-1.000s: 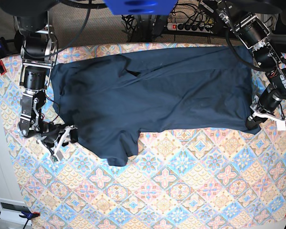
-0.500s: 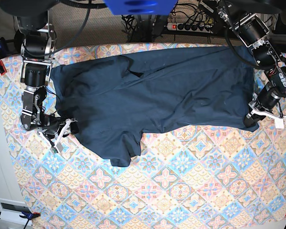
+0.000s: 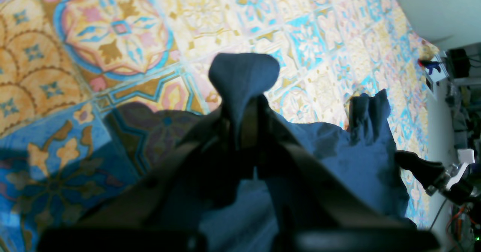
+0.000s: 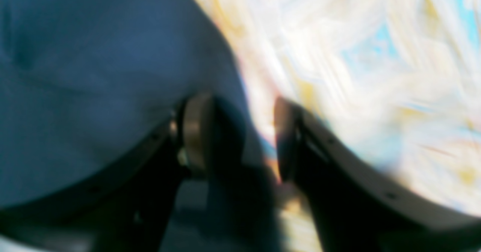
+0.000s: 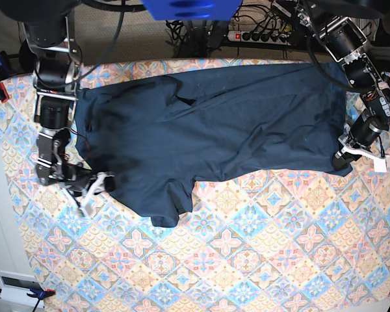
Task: Layout the t-shirt on the table in an organized manner, then fold the t-shirt properly
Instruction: 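Lift the hem with both grippers and fold it over toward the collar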
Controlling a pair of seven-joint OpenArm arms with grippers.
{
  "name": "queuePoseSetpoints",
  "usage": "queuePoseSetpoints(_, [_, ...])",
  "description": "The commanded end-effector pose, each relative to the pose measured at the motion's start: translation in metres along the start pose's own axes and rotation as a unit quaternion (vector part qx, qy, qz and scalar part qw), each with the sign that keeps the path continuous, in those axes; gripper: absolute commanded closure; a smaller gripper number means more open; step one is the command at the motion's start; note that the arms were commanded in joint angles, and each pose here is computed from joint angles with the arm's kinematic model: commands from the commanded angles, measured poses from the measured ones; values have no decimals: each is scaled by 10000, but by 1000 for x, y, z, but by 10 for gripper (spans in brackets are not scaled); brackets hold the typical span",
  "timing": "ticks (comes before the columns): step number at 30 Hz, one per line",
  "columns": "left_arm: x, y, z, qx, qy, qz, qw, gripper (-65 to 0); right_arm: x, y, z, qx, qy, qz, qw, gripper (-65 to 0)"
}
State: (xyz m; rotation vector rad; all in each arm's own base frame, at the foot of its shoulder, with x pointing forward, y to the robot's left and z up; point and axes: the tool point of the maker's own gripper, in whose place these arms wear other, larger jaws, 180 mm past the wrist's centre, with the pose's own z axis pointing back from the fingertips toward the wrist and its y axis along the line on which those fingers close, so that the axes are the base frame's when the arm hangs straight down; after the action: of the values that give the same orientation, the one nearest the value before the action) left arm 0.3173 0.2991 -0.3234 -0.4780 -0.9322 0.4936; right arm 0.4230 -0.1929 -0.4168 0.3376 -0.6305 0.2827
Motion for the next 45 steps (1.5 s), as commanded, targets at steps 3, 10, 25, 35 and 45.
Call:
queuePoseSetpoints(3, [19,-6,4,-96,-248,-117,9996,0,34,10,2,126,-385,196,9990,-249])
queuePoseSetpoints(10, [19,-6,4,-96,-248,-117,9996,0,20,7,-2,-90,9,605,9981,-207])
queuePoseSetpoints(25, [21,-8,4,-114,-273,-122,9995,0,51,2,15,-246,-463,712,9961,-79])
queuePoseSetpoints(35, [21,-8,4,-120,-277,-134,9995,0,39,8,23,-353,-410,992,9936,-29])
queuePoseSetpoints(45, [18,-7,5,-104,-232,-136,9996,0,20,17,34,-444,-412,1276,9900,-30])
